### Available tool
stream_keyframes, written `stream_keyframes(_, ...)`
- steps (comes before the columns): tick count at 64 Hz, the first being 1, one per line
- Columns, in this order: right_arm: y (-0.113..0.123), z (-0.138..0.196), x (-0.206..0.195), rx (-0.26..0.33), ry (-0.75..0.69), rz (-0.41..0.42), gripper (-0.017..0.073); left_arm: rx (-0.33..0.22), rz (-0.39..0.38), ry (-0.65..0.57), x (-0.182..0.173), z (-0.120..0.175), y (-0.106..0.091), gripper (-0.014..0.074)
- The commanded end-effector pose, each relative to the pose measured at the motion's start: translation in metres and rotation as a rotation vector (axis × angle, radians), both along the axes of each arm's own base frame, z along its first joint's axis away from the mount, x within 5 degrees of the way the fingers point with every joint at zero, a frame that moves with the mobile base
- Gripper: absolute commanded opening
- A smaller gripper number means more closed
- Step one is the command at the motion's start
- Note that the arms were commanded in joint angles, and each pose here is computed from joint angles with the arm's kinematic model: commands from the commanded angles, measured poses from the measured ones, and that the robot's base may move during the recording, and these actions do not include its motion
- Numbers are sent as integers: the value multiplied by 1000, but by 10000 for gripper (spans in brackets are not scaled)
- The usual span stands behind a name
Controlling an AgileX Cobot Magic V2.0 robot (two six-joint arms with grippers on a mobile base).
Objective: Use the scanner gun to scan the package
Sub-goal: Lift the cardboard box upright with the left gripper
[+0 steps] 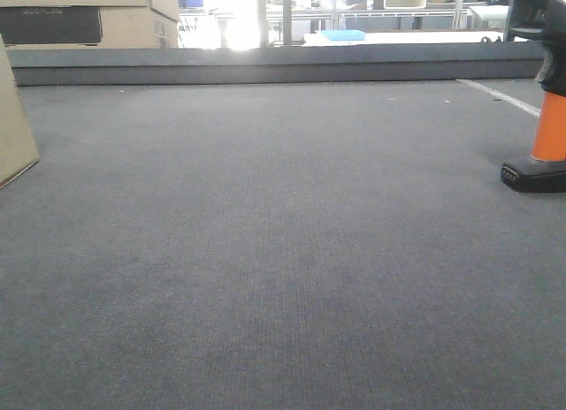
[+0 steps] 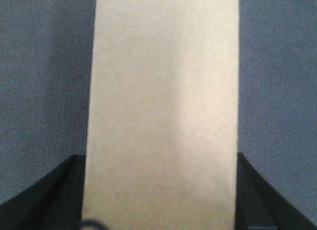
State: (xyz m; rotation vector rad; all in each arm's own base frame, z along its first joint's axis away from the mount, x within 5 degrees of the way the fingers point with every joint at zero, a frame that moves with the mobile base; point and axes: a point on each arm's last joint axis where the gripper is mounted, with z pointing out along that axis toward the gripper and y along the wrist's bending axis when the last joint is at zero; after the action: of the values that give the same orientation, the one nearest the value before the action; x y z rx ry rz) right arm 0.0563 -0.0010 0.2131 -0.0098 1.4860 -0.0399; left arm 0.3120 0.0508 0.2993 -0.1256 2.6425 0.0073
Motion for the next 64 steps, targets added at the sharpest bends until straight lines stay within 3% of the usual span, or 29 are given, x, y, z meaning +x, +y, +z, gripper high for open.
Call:
stream_keyframes(1, 0, 1, 0, 1, -17, 0, -168, -24, 4, -16, 2, 3, -1, -110)
stream_keyframes(10, 0, 1, 0, 1, -17, 0, -168, -122, 14, -39, 2, 16, -9, -111)
stream_keyframes(16, 0, 1, 0, 1, -17, 0, -168, -155, -16, -71, 1, 36, -21, -111)
stream_keyframes(22, 0, 1, 0, 1, -17, 0, -168, -226, 35, -88, -2, 52, -39, -111)
stream_keyframes(28, 0, 1, 0, 1, -17, 0, -168, -288, 49, -93, -4, 57, -65, -111)
stream_keyframes(42, 0, 1, 0, 1, -17, 0, -168, -385, -21, -213, -5, 66, -143, -111)
stream_keyframes(47, 0, 1, 0, 1, -17, 0, -168, -427, -20, -201, -8, 64, -166, -111)
stream_keyframes(64, 0, 1, 0, 1, -17, 0, -168, -430, -17, -188, -11, 45, -218, -111)
